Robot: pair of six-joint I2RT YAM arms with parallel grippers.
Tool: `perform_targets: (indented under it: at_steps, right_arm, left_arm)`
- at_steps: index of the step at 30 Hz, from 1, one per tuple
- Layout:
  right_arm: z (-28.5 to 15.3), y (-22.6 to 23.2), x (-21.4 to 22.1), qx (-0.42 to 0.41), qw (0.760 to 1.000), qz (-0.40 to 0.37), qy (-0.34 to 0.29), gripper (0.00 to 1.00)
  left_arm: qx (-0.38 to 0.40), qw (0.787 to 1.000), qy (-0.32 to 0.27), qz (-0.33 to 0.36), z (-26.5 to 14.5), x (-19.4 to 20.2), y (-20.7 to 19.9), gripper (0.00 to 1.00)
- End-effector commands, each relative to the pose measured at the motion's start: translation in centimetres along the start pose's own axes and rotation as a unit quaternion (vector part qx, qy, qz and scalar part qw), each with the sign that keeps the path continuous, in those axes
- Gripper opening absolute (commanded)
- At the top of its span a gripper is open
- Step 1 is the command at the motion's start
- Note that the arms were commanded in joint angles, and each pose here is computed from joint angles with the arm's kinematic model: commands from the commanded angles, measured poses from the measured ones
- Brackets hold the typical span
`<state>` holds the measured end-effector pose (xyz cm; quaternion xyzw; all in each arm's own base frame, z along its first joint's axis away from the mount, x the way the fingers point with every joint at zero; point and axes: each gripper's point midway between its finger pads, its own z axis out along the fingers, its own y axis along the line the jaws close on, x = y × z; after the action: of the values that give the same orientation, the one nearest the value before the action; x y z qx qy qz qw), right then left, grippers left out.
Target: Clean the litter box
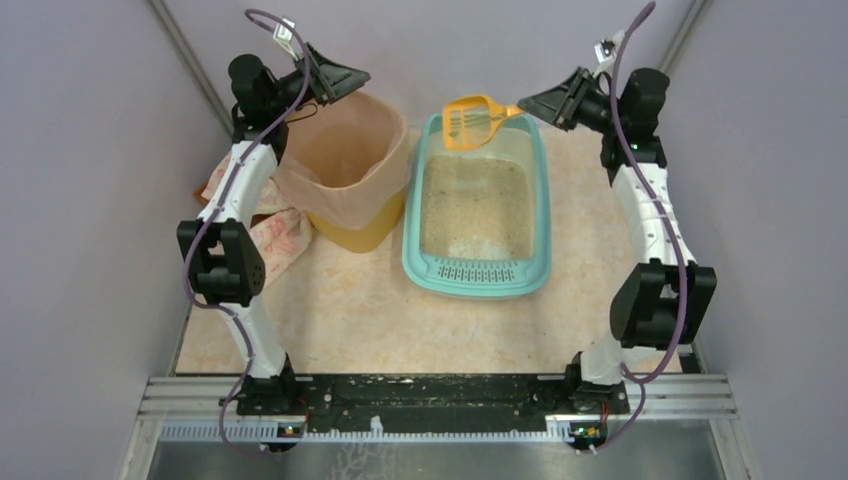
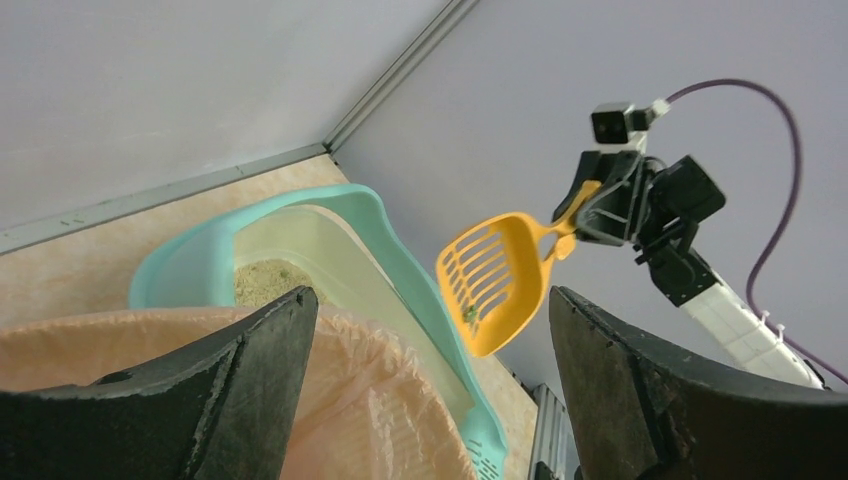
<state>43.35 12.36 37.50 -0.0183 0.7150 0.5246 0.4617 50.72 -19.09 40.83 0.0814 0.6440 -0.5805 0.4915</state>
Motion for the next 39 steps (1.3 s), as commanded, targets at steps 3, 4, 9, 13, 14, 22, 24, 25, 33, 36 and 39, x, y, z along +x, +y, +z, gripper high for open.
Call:
perform_targets:
  at_steps: [3, 4, 9, 13, 14, 22, 24, 25, 33, 36, 39]
  right_arm:
    - [3.1, 8.0, -3.4, -0.078, 0.995, -0.065, -0.008, 0.0]
    - [3.8, 8.8, -3.3, -0.089, 0.994, -0.069, -0.002, 0.0]
    - [6.6, 11.2, -2.9, -0.127, 0.988, -0.081, 0.023, 0.0]
    - [9.0, 11.5, -1.5, -0.138, 0.986, -0.086, 0.041, 0.0]
    - [9.6, 11.4, -1.0, -0.141, 0.985, -0.086, 0.047, 0.0]
    - [14.7, 10.8, 1.8, -0.143, 0.977, -0.132, 0.088, 0.0]
    - [15.5, 10.8, 2.5, -0.138, 0.974, -0.149, 0.097, 0.0]
    - [15.7, 10.8, 2.9, -0.134, 0.973, -0.157, 0.099, 0.0]
    - [15.8, 11.8, 3.2, -0.09, 0.955, -0.274, 0.076, 0.0]
    - [14.8, 14.0, 2.2, -0.117, 0.953, -0.273, 0.054, 0.0]
    - [13.0, 17.2, 0.7, -0.175, 0.95, -0.259, 0.021, 0.0]
  left_arm:
    - [0.009, 0.999, -0.018, 0.038, -1.2, -2.0, -2.5, 0.91]
    - [0.01, 0.999, -0.017, 0.038, -1.2, -2.0, -2.5, 0.91]
    - [0.013, 0.999, -0.019, 0.039, -1.3, -2.1, -2.9, 0.91]
    - [0.015, 0.999, -0.021, 0.048, -1.5, -2.3, -3.5, 0.91]
    - [0.015, 0.998, -0.022, 0.049, -1.5, -2.4, -3.6, 0.91]
    - [0.005, 0.997, -0.037, 0.067, -2.8, -3.8, -4.4, 0.91]
    - [0.004, 0.997, -0.041, 0.073, -3.1, -4.1, -4.9, 0.91]
    - [0.004, 0.996, -0.041, 0.075, -3.1, -4.1, -5.1, 0.91]
    - [-0.016, 0.995, -0.051, 0.084, -4.6, -5.0, -4.6, 0.91]
    - [-0.014, 0.995, -0.051, 0.079, -4.5, -4.9, -4.2, 0.91]
    - [-0.013, 0.996, -0.05, 0.074, -4.4, -4.8, -3.9, 0.91]
